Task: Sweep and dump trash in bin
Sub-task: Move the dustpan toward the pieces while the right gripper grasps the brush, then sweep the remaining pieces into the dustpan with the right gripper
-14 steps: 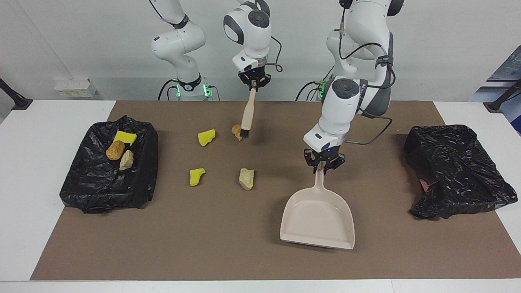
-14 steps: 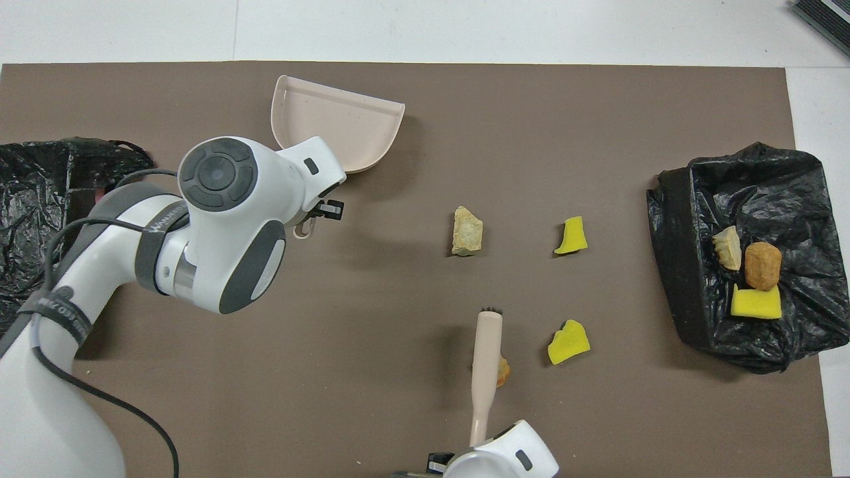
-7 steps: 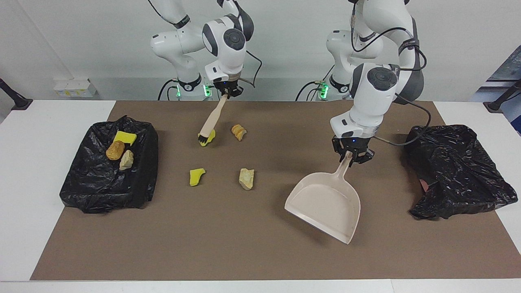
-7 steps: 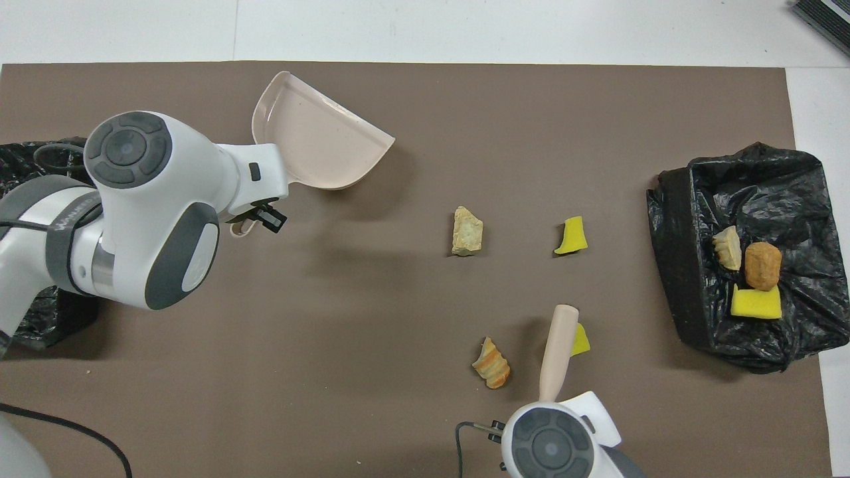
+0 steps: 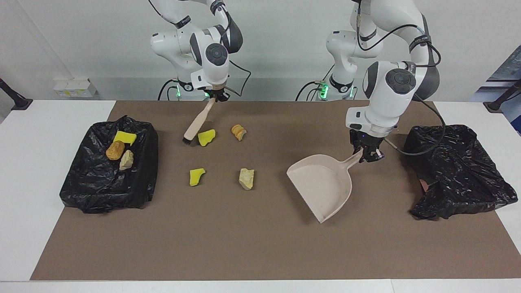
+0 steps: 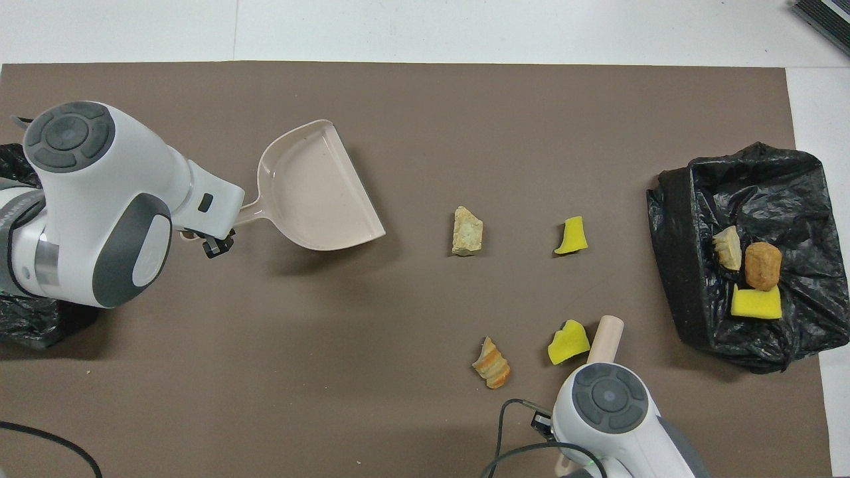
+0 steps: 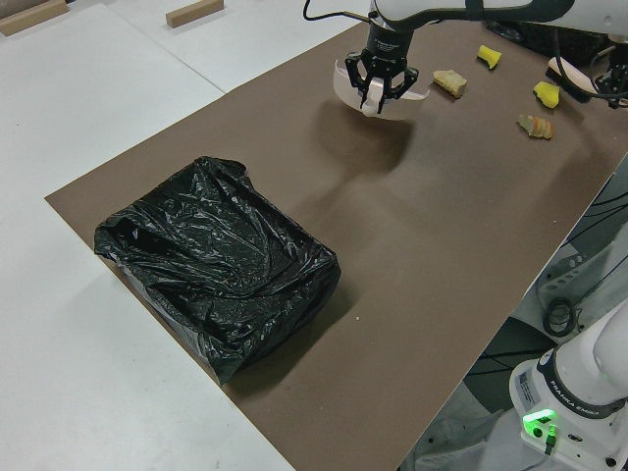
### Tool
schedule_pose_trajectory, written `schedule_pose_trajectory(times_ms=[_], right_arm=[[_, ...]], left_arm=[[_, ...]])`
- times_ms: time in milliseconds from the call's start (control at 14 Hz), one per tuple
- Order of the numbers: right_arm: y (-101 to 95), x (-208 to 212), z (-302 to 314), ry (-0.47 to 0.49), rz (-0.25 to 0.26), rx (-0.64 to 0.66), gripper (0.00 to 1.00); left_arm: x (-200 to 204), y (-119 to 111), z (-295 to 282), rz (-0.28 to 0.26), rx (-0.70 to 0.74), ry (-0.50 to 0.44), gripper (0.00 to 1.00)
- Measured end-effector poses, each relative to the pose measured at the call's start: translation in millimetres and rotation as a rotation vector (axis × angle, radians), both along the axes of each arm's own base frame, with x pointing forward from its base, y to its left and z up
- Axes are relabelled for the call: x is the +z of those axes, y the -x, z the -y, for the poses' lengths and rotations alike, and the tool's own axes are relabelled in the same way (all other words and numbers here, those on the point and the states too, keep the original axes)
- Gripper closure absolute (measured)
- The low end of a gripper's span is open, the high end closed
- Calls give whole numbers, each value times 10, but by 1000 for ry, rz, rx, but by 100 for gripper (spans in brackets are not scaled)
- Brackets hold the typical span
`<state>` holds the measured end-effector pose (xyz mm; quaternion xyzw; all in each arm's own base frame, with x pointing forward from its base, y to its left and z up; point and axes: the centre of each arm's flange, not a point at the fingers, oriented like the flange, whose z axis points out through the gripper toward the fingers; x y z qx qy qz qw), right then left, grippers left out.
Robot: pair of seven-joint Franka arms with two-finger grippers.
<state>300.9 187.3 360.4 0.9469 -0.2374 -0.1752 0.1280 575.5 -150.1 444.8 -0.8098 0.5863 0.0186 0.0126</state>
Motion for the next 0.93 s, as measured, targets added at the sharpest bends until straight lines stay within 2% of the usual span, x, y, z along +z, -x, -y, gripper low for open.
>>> schedule_pose_trajectory(times_ms=[143,286,429,643,929], right_arm=[[95,-20,-34,-30,-7,-4,74],[138,-61,-210,-73,34,22,74],[96,-74,-408,-135,75,37,74],[-227,95,-702,-204,103,53,74],[-915,417,-1101,-263,116,78,74]], left_arm=[[-59,77,11,-18,-66,-2,69],[-196,219,135,-38,-102,-5,69],[-406,408,386,-25,-151,-1,69],[-640,663,700,-33,-186,-4,69],[-742,885,988,-36,-235,-7,69]])
